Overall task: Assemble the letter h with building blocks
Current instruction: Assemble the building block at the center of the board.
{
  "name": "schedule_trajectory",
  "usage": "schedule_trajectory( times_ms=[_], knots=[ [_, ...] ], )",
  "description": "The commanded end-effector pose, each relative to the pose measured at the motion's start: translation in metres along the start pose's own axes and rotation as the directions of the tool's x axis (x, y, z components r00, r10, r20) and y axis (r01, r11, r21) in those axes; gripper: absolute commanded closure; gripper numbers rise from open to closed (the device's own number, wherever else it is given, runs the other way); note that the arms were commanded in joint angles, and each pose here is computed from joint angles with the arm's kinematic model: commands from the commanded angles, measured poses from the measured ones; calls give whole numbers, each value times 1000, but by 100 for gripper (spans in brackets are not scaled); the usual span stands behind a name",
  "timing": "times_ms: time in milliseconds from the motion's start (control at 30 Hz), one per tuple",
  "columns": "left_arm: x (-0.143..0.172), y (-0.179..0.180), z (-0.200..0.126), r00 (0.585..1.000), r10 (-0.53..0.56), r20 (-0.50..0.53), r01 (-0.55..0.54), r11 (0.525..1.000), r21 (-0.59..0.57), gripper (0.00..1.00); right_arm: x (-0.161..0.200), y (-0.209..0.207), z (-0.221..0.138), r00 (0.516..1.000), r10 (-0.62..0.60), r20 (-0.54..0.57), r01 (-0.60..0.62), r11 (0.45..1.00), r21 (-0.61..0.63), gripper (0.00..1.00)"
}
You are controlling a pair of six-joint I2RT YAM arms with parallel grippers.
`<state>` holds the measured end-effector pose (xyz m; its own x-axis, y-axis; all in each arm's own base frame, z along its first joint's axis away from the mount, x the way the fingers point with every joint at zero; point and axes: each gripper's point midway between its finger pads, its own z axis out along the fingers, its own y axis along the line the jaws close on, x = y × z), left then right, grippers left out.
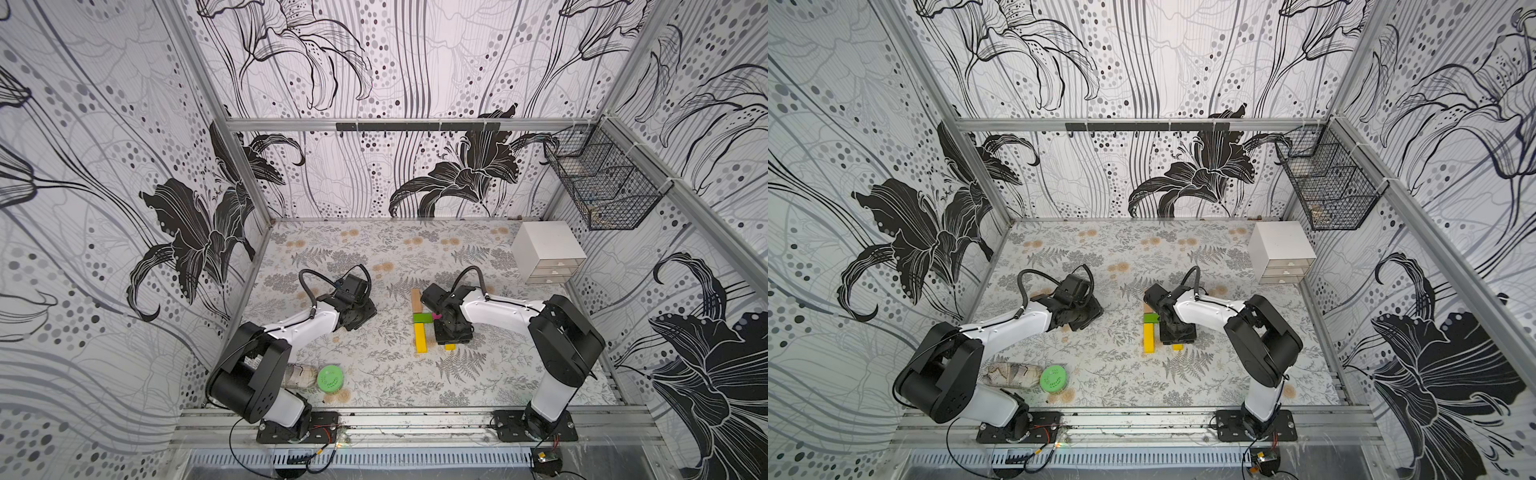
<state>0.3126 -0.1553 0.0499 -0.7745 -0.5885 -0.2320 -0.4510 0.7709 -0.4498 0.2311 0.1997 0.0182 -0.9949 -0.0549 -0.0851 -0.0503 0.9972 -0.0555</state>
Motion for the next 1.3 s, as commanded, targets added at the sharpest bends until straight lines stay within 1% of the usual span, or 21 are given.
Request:
schedule_trajectory(
  times_ms=[0,300,633,667,733,800,1033,1167,1267],
  knots=[
    [-6,-6,-3,1000,13,22,-13,1000,14,58,5,-10,9,1000,2,-23,-1,999,45,53],
    [-5,-5,-3,1000,12,19,-12,1000,10,58,4,-11,10,1000,9,-20,-8,999,52,54],
    [-4,-5,-1,1000,12,18,-12,1000,8,58,2,-11,8,1000,0,-14,1,999,51,54],
    [-4,-5,-2,1000,13,18,-13,1000,7,58,1,-11,7,1000,0,-12,0,999,51,53],
    [-5,-4,-2,1000,12,17,-13,1000,5,58,0,-9,5,1000,-7,-8,8,999,48,45],
    [-5,-5,-1,1000,13,17,-13,1000,6,58,-2,-8,-1,1000,-17,3,17,999,36,39],
    [-5,-4,-1,1000,12,18,-12,1000,3,58,-7,-10,-28,998,-34,54,33,999,11,32],
    [-6,-5,0,1000,11,21,-11,1000,5,58,-9,-13,-47,994,-37,98,38,999,-11,29],
    [-5,-6,1,1000,9,16,-9,1000,7,58,-10,-12,-52,994,-43,105,45,999,-20,28]
  ],
)
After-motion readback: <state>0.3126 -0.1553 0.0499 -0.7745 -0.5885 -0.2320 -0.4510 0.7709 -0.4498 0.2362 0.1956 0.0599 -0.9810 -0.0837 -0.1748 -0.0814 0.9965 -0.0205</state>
